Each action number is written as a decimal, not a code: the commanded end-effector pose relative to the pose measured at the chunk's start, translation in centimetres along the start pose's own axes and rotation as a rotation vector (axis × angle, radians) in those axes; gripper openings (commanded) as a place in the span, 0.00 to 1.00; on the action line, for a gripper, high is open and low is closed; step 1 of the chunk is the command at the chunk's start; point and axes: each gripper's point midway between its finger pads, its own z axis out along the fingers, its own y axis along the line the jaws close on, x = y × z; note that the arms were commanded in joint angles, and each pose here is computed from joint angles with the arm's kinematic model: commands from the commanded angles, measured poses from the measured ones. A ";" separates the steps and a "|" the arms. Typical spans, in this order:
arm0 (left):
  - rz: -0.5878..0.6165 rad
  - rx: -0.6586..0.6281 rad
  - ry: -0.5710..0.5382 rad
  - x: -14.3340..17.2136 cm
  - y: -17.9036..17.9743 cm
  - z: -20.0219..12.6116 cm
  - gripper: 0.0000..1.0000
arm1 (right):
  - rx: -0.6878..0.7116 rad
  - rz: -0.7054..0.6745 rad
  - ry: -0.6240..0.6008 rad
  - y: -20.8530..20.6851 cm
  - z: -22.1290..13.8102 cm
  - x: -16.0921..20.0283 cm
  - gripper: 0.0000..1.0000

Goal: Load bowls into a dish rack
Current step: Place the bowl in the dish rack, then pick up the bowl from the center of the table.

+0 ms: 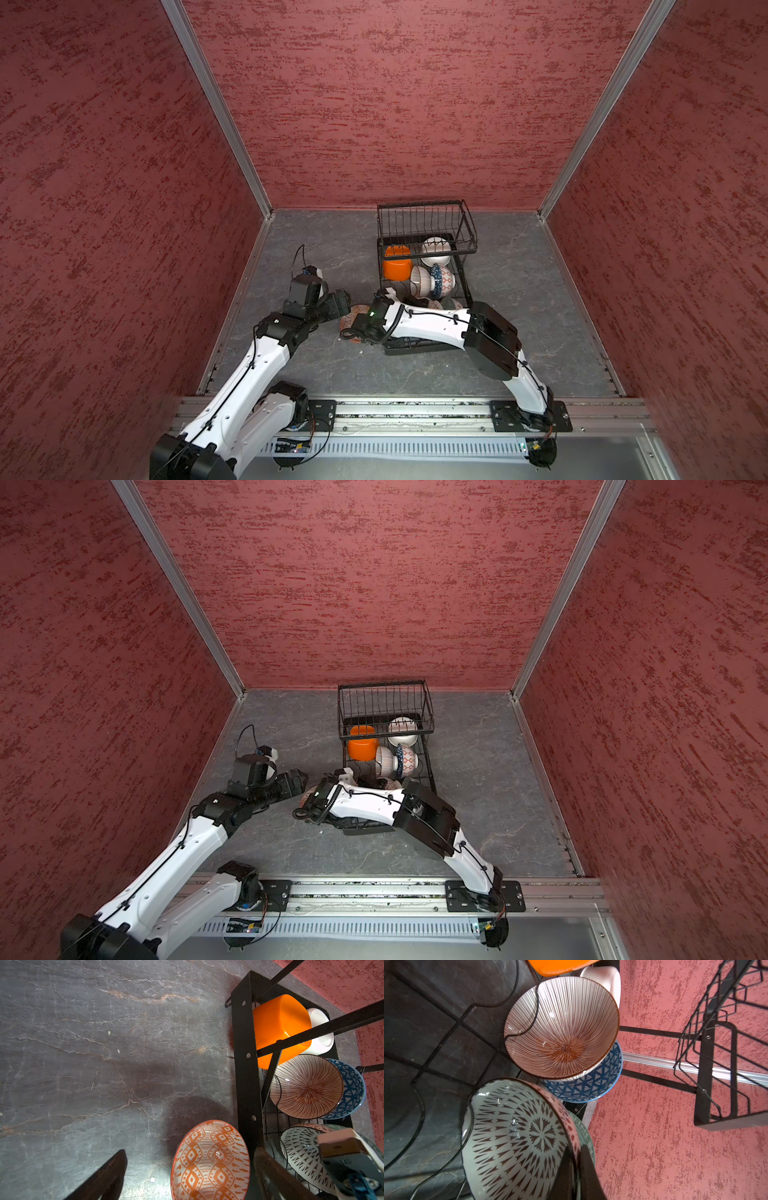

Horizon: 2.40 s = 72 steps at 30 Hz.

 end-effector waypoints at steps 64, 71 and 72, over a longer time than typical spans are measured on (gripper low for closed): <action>-0.112 -0.120 0.205 2.5 1.5 0.0 0.94 | -0.755 0.675 -0.468 -4.9 -8.4 -8.6 0.66; -0.093 -0.164 0.257 3.9 1.1 0.3 0.92 | -0.793 0.689 -0.514 -5.0 -8.3 -9.5 0.67; -0.084 -0.176 0.267 4.1 1.2 0.3 0.93 | -0.801 0.688 -0.522 -5.0 -8.4 -9.6 0.67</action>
